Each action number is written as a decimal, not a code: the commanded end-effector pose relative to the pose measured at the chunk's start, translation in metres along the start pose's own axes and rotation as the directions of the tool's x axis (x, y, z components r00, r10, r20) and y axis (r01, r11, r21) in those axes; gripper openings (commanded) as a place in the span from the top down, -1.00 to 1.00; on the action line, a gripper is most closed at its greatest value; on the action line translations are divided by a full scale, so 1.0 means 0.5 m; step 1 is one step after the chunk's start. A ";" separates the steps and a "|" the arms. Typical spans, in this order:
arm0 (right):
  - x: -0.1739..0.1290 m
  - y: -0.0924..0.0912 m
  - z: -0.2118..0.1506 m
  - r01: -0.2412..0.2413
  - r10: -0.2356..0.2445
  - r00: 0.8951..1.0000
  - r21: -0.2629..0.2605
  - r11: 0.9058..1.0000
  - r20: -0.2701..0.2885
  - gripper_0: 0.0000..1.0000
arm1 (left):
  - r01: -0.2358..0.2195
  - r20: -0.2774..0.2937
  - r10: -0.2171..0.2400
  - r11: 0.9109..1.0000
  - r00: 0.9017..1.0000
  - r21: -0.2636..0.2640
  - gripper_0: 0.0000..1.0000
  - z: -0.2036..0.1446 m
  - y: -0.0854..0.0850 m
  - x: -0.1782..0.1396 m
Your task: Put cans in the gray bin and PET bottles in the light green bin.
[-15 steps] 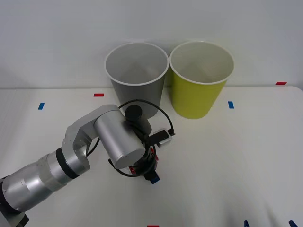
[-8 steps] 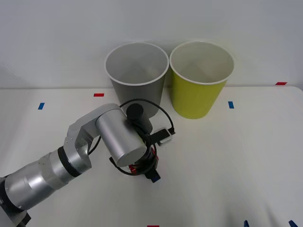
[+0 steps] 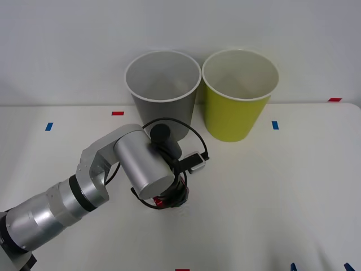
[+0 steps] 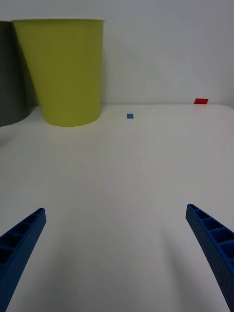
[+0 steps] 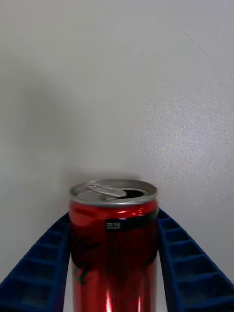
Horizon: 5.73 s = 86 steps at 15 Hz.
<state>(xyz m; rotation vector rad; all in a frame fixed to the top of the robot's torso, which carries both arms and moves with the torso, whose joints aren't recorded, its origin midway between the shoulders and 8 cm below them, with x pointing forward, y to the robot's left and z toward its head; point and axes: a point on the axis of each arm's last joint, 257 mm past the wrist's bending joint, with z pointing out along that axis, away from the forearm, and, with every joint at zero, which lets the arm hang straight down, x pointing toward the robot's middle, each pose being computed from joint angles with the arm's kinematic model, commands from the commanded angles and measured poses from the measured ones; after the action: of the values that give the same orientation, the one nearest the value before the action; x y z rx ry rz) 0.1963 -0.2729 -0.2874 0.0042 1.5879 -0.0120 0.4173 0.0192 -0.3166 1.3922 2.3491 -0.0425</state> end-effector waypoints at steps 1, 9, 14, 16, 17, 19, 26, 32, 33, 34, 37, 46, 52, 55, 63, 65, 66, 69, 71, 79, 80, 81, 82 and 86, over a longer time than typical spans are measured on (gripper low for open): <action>0.000 0.000 0.000 0.000 0.000 1.000 0.000 1.000 0.000 -1.00 | -0.003 0.003 0.003 1.000 1.000 0.004 0.90 0.000 -0.003 -0.002; 0.000 0.000 0.000 0.000 0.000 1.000 0.000 1.000 0.000 -1.00 | -0.017 0.009 0.017 1.000 1.000 0.010 0.92 -0.013 -0.006 -0.001; 0.000 0.000 0.000 0.000 0.000 1.000 0.000 1.000 0.000 -1.00 | -0.086 -0.007 0.086 0.994 0.996 -0.065 0.93 -0.096 0.003 0.014; 0.000 0.000 0.000 0.000 0.000 1.000 0.000 1.000 0.000 -1.00 | -0.106 0.019 0.109 0.989 0.994 -0.102 0.93 -0.127 0.013 0.010; 0.000 0.000 0.000 0.000 0.000 1.000 0.000 1.000 0.000 -1.00 | -0.115 0.028 0.120 0.986 0.992 -0.122 0.93 -0.139 0.021 0.010; 0.000 0.000 0.000 0.000 0.000 1.000 0.000 1.000 0.000 -1.00 | -0.127 0.057 0.139 0.976 0.989 -0.176 0.92 -0.171 0.038 0.006; 0.000 0.000 0.000 0.000 0.000 1.000 0.000 1.000 0.000 -1.00 | 0.026 0.279 0.043 0.971 0.959 -0.238 0.96 -0.319 0.087 0.041; 0.000 0.000 0.000 0.000 0.000 1.000 0.000 1.000 0.000 -1.00 | 0.170 0.440 -0.025 0.941 0.897 -0.292 0.96 -0.431 0.130 0.041; 0.000 0.000 0.000 0.000 0.000 1.000 0.000 1.000 0.000 -1.00 | 0.187 0.463 -0.030 0.936 0.886 -0.297 0.95 -0.446 0.141 0.036; 0.000 0.000 0.000 0.000 0.000 1.000 0.000 1.000 0.000 -1.00 | 0.205 0.492 -0.039 0.935 0.870 -0.289 0.96 -0.463 0.151 0.030; 0.000 0.000 0.000 0.000 0.000 1.000 0.000 1.000 0.000 -1.00 | 0.267 0.571 -0.088 0.934 0.817 -0.238 0.98 -0.515 0.176 0.024; 0.000 0.000 0.000 0.000 0.000 1.000 0.000 1.000 0.000 -1.00 | 0.346 0.710 -0.154 0.929 0.687 -0.133 1.00 -0.647 0.215 0.049; 0.000 0.000 0.000 0.000 0.000 1.000 0.000 1.000 0.000 -1.00 | 0.365 0.753 -0.090 0.908 0.651 -0.207 1.00 -0.715 0.249 0.052; 0.000 0.000 0.000 0.000 0.000 1.000 0.000 1.000 0.000 -1.00 | 0.373 0.779 -0.082 0.905 0.622 -0.203 1.00 -0.738 0.269 0.025; 0.000 0.000 0.000 0.000 0.000 1.000 0.000 1.000 0.000 -1.00 | 0.393 0.834 -0.016 0.887 0.552 -0.243 1.00 -0.808 0.335 -0.103; 0.000 0.000 0.000 0.000 0.000 1.000 0.000 1.000 0.000 -1.00 | 0.407 0.832 -0.010 0.875 0.555 -0.261 1.00 -0.805 0.344 -0.132; 0.000 0.000 0.000 0.000 0.000 1.000 0.000 1.000 0.000 -1.00 | 0.414 0.830 -0.016 0.872 0.557 -0.262 1.00 -0.800 0.350 -0.146; 0.000 0.000 0.000 0.000 0.000 1.000 0.000 1.000 0.000 -1.00 | 0.419 0.860 -0.056 0.888 0.508 -0.190 1.00 -0.769 0.367 -0.205; 0.000 0.000 0.000 0.000 0.000 1.000 0.000 1.000 0.000 -1.00 | 0.416 0.872 -0.083 0.898 0.483 -0.145 1.00 -0.748 0.387 -0.253; 0.000 0.000 0.000 0.000 0.000 1.000 0.000 1.000 0.000 -1.00 | 0.408 0.896 -0.115 0.909 0.430 -0.079 1.00 -0.667 0.428 -0.375; 0.000 0.000 0.000 0.000 0.000 1.000 0.000 1.000 0.000 -1.00 | 0.409 0.899 -0.110 0.909 0.424 -0.082 1.00 -0.657 0.431 -0.385; 0.000 0.000 0.000 0.000 0.000 1.000 0.000 1.000 0.000 -1.00 | 0.405 0.901 -0.103 0.910 0.422 -0.086 1.00 -0.650 0.428 -0.394; 0.000 0.000 0.000 0.000 0.000 1.000 0.000 1.000 0.000 -1.00 | 0.407 0.903 -0.103 0.910 0.417 -0.083 1.00 -0.644 0.428 -0.400; 0.000 0.000 0.000 0.000 0.000 1.000 0.000 1.000 0.000 -1.00 | 0.420 0.913 -0.093 0.903 0.398 -0.091 1.00 -0.606 0.443 -0.423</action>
<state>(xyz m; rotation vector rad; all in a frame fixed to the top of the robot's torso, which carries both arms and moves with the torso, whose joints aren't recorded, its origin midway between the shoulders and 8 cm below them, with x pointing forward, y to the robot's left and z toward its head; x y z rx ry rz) 0.1963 -0.2729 -0.2874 0.0042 1.5879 -0.0120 0.5884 0.0247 0.0810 0.5404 1.4927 -0.3996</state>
